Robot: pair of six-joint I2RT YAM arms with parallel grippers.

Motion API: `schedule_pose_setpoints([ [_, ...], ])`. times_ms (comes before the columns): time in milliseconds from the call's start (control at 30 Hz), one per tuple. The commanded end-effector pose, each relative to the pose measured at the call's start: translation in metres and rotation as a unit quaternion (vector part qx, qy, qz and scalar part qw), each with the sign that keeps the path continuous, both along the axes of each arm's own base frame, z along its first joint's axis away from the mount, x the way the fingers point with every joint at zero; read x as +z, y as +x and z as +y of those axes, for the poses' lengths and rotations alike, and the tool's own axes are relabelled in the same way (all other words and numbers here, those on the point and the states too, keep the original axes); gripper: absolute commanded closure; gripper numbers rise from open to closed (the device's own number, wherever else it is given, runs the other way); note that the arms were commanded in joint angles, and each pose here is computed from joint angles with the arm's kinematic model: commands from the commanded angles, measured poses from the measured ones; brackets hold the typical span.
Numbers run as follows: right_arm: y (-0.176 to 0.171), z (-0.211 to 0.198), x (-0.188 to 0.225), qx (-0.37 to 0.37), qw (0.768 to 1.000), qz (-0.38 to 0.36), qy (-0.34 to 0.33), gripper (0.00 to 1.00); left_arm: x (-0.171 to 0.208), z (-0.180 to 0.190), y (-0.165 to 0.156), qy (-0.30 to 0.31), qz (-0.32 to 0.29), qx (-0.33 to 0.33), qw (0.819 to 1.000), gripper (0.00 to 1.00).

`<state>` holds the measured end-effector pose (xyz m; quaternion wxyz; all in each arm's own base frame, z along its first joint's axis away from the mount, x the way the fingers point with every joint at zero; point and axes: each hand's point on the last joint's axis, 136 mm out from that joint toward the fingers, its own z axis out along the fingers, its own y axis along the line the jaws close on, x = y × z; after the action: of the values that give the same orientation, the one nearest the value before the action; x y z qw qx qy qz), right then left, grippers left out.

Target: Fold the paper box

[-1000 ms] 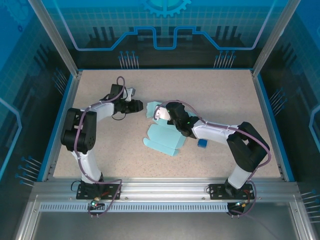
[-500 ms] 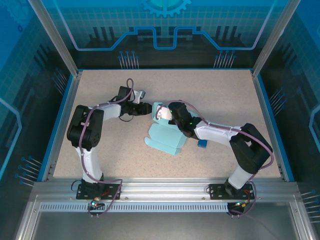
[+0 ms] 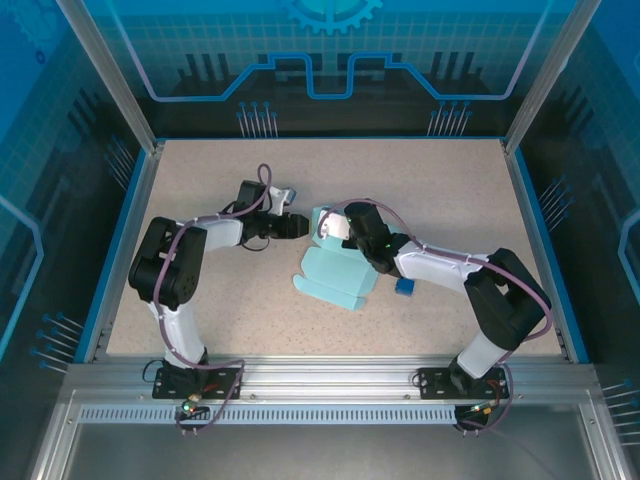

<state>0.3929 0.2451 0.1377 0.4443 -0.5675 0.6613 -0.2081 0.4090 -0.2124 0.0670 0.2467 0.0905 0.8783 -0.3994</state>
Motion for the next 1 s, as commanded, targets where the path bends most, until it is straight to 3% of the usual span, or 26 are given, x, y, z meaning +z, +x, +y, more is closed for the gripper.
schedule_pose_setpoints([
  [0,-0.003,-0.003,0.002,0.014,1.000,0.009,0.005,1.00,0.021,-0.013,-0.009,-0.009,-0.050,-0.044,0.998,0.53],
  [467,-0.004,-0.009,-0.004,0.035,0.999,0.004,-0.023,1.00,0.025,-0.023,-0.022,0.011,-0.124,-0.081,0.989,0.53],
  [967,-0.001,-0.010,-0.003,0.055,0.998,-0.002,-0.013,1.00,0.024,-0.041,-0.032,-0.033,-0.134,-0.121,0.983,0.53],
])
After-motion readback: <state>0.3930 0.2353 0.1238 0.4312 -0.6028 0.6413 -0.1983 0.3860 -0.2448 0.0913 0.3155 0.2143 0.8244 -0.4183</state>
